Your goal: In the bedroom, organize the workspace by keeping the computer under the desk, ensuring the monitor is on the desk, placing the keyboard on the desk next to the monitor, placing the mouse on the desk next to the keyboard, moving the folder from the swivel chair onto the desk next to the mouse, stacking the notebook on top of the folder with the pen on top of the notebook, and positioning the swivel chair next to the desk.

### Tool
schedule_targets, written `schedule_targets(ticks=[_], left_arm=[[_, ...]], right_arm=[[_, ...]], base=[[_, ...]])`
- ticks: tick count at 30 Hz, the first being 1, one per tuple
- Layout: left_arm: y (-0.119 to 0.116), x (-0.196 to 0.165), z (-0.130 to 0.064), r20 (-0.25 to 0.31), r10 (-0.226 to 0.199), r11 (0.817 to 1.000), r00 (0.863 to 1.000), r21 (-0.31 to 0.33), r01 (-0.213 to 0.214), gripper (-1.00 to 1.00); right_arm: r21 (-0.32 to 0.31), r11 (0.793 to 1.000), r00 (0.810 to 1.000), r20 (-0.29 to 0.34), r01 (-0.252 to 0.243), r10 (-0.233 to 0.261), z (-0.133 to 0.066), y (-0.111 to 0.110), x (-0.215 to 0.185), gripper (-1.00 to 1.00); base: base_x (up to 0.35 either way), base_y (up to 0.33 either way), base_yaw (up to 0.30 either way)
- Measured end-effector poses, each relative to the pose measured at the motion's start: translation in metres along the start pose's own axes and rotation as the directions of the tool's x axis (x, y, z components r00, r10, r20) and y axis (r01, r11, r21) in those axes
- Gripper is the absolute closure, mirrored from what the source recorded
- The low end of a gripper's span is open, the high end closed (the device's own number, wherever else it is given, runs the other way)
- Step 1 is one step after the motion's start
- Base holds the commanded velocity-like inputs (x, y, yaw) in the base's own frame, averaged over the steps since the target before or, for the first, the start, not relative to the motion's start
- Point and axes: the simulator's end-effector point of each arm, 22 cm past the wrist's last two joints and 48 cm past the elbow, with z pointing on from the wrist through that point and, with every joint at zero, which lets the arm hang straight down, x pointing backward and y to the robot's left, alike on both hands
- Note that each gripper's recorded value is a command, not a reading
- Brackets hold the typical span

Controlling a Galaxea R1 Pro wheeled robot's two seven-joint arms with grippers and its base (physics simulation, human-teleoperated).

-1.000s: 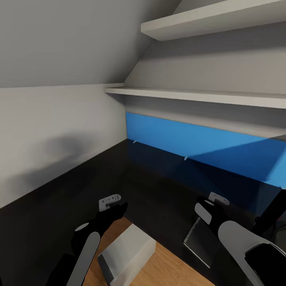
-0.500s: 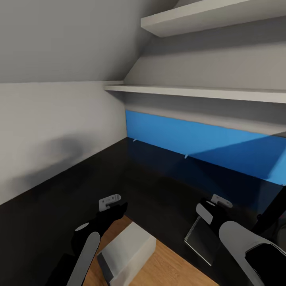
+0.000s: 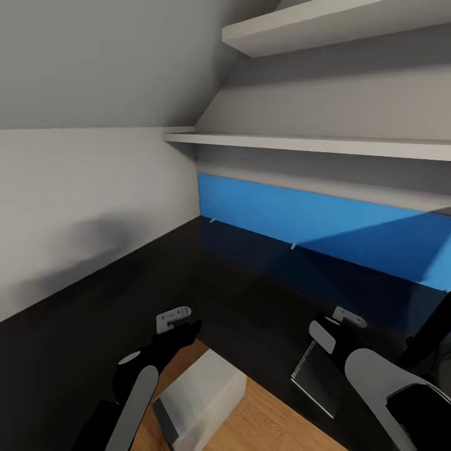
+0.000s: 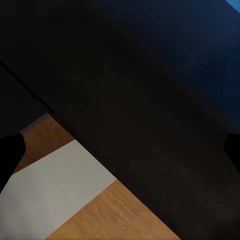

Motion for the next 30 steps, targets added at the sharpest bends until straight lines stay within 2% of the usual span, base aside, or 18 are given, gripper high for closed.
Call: schedule_targets(ticks=[13,30], left_arm=[[0.003,0.008,0.005,0.0,-0.001,1.0,1.0,0.0,0.001,-1.0],[0.004,0.008,0.005,0.0,-0.001,1.0,1.0,0.0,0.001,-1.0]], right_arm=[[-0.005,1.0,1.0,-0.005,-0.013,0.013,0.005,0.002,0.008,-1.0],[-0.05,0.998,1.0,-0.011,-0.026,0.025,0.005,0.013,0.009,-1.0]], base=[[0.0,0.0,0.0],[0.0,0.0,0.0]])
